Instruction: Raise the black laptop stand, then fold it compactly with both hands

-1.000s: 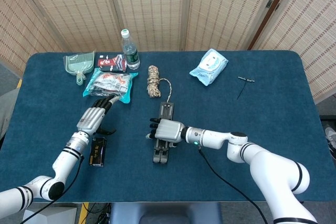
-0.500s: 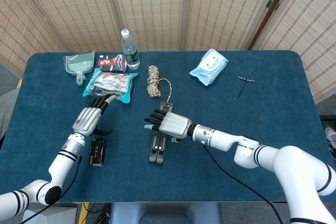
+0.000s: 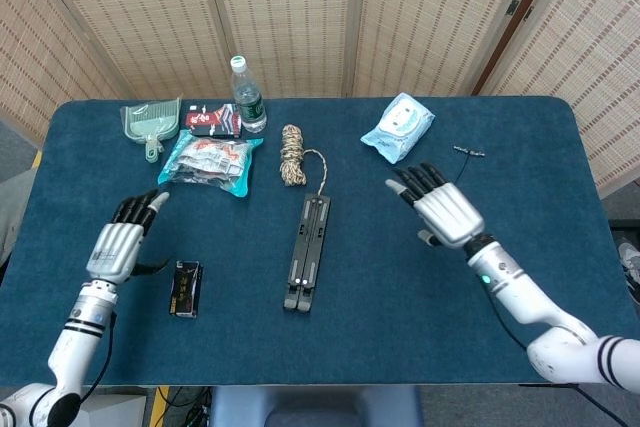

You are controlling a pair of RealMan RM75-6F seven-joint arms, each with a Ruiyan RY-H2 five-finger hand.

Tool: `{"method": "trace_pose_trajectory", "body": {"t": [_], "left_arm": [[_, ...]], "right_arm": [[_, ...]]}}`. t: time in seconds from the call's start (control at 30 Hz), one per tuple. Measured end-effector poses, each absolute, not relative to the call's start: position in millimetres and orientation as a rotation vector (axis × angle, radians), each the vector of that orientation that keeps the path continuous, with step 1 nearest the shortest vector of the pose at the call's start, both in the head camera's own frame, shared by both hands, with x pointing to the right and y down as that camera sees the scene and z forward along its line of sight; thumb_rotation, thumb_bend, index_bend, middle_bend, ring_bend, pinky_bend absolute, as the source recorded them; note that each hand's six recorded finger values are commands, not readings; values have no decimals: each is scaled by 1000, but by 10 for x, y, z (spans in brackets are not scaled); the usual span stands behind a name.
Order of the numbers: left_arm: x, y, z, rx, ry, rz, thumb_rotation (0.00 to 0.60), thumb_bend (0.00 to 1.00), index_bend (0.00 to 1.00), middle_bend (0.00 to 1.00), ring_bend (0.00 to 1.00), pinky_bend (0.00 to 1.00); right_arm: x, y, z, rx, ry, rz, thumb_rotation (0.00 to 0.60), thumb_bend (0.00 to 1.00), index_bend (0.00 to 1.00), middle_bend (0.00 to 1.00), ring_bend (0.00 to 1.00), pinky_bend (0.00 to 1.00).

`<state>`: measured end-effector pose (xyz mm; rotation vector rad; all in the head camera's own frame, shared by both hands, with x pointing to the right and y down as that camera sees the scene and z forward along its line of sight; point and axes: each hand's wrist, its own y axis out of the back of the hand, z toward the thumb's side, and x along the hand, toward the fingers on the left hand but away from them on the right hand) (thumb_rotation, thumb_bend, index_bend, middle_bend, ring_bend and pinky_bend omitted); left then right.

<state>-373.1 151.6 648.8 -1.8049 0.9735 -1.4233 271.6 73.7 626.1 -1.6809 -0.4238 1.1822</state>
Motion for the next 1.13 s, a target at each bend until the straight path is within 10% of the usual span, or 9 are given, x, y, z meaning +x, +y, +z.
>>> {"method": "trace_pose_trajectory", "body": {"t": [0.47,1.13], "left_arm": [[-4308,1996,5884,-1528,1095,-1506,600,176,25,0,0,0],[-4270,2423,5650,-1518,1066,-1519,600,177,25,0,0,0]], "right_arm": [[3901,1349,5638,-1481,-680,1458,600,128,0,0,0,60],[4273,1962,5405,-1392,-820,1526,600,129,0,0,0,60]]}}
